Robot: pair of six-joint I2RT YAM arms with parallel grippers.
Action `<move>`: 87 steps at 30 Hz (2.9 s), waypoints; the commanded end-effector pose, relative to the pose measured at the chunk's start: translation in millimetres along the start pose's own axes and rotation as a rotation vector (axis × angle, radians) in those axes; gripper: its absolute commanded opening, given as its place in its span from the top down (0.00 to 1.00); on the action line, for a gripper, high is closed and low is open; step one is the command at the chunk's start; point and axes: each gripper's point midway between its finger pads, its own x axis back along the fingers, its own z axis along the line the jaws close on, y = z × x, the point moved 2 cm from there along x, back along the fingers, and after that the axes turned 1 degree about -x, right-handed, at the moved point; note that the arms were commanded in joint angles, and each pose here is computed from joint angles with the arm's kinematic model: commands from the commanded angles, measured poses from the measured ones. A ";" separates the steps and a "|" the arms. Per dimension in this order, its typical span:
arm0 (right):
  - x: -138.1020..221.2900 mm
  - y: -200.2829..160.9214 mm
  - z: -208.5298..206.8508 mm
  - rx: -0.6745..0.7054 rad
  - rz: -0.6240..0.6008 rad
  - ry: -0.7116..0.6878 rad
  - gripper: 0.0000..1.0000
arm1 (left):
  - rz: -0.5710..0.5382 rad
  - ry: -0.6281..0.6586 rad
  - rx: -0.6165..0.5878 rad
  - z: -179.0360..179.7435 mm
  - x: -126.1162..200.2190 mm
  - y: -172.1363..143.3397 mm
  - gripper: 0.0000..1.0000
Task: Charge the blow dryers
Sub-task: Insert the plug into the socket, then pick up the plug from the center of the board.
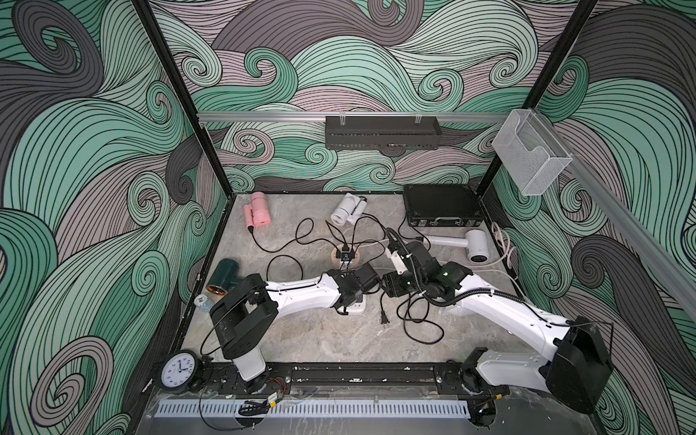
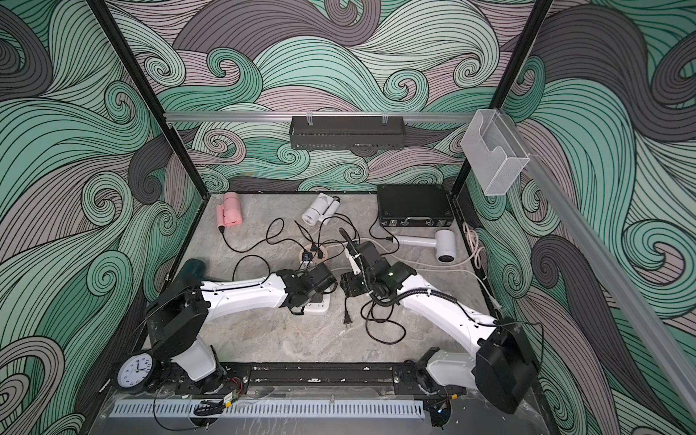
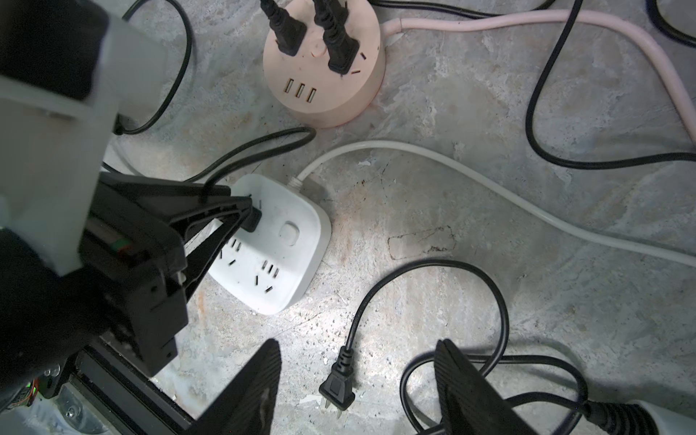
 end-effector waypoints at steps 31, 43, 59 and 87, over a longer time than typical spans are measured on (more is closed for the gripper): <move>-73.4 -95.3 12.3 -0.068 0.309 -0.080 0.69 | 0.064 -0.240 0.073 27.2 75.0 15.3 0.57; -55.3 -84.4 10.5 -0.052 0.231 -0.081 0.89 | 0.142 -0.368 0.112 25.0 84.0 14.2 0.62; 21.4 -51.9 22.1 -0.003 -0.130 0.067 0.86 | 0.392 -0.802 0.186 -78.9 105.0 31.5 0.55; 2.5 -28.1 40.4 0.053 -0.190 0.062 0.86 | 0.556 -0.818 0.187 -104.7 78.6 12.8 0.89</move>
